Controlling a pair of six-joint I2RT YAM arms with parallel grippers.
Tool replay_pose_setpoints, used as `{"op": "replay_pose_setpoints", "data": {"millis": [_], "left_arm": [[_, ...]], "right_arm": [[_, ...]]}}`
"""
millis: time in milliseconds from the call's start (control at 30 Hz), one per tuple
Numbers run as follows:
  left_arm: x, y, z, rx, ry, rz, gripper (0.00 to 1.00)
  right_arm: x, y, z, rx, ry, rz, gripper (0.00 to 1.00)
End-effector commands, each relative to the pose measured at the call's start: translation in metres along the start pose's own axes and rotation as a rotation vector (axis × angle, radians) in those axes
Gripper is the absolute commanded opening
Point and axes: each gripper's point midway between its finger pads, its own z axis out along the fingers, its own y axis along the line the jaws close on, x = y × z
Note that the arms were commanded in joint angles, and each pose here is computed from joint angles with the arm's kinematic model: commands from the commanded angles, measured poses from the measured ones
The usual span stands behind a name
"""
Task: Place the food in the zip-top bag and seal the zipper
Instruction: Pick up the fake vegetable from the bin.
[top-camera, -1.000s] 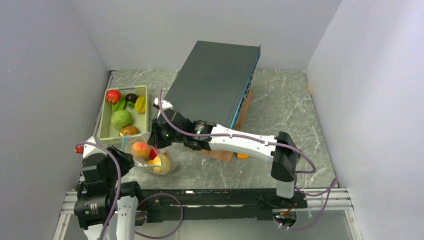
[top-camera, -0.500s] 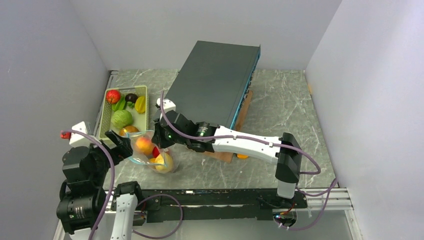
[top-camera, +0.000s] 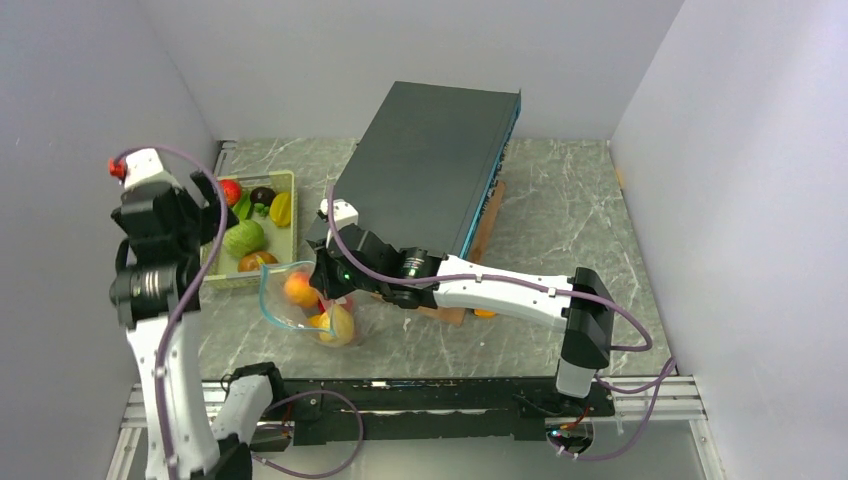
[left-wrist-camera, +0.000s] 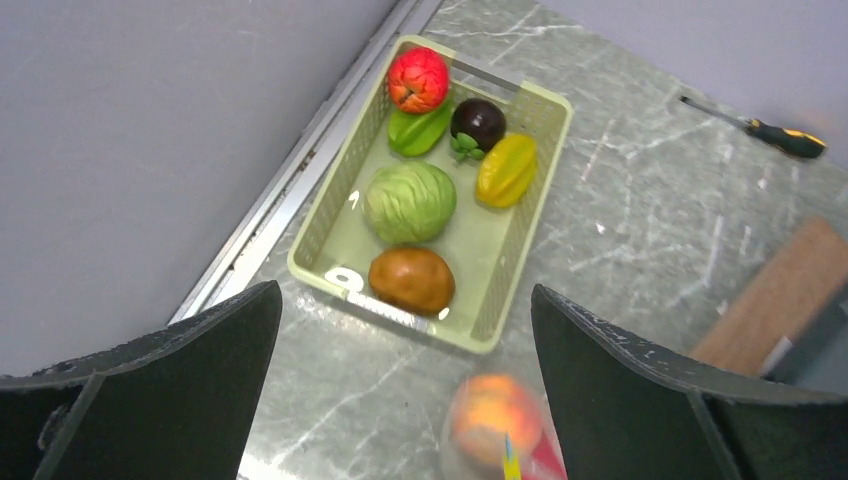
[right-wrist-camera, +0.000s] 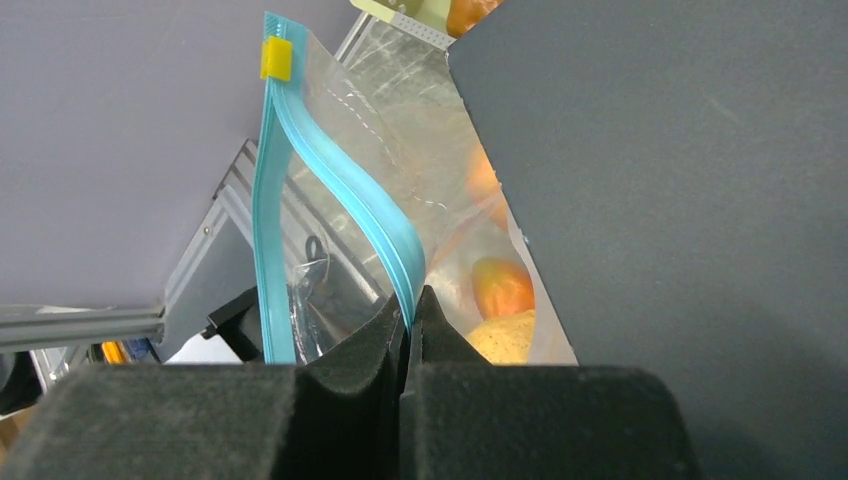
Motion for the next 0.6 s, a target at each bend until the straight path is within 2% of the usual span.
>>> {"op": "replay_pose_setpoints", "data": {"millis": [0,133,333,433,567], "left_arm": [[-0.034,0.001,0.05,-0.033,-0.077,-0.047,1.0],[-0.025,0.014,0.112,-0.034,0.022,-0.136,1.0],[0.036,0.016,0.186,-0.009,0.302,-0.073,0.96],[0.07,0.017,0.209,0.017,0.36,-0.049,0.96],[0.091,0.017,0.222,0.034,0.409,-0.03,1.0]], "right_arm": [[-0.028,0.008,-0.017,-0.028,-0.09,0.01,0.0],[-0.028,0.006,-0.016,-0.022,-0.092,0.006,0.0],[-0.024,0.004,-0.011,-0.024,-0.076,0.013,0.0],[-0.023,0.004,-0.009,-0.023,-0.071,0.011,0.0],[-0.023,0.003,-0.006,-0.02,-0.067,0.015,0.0]]}}
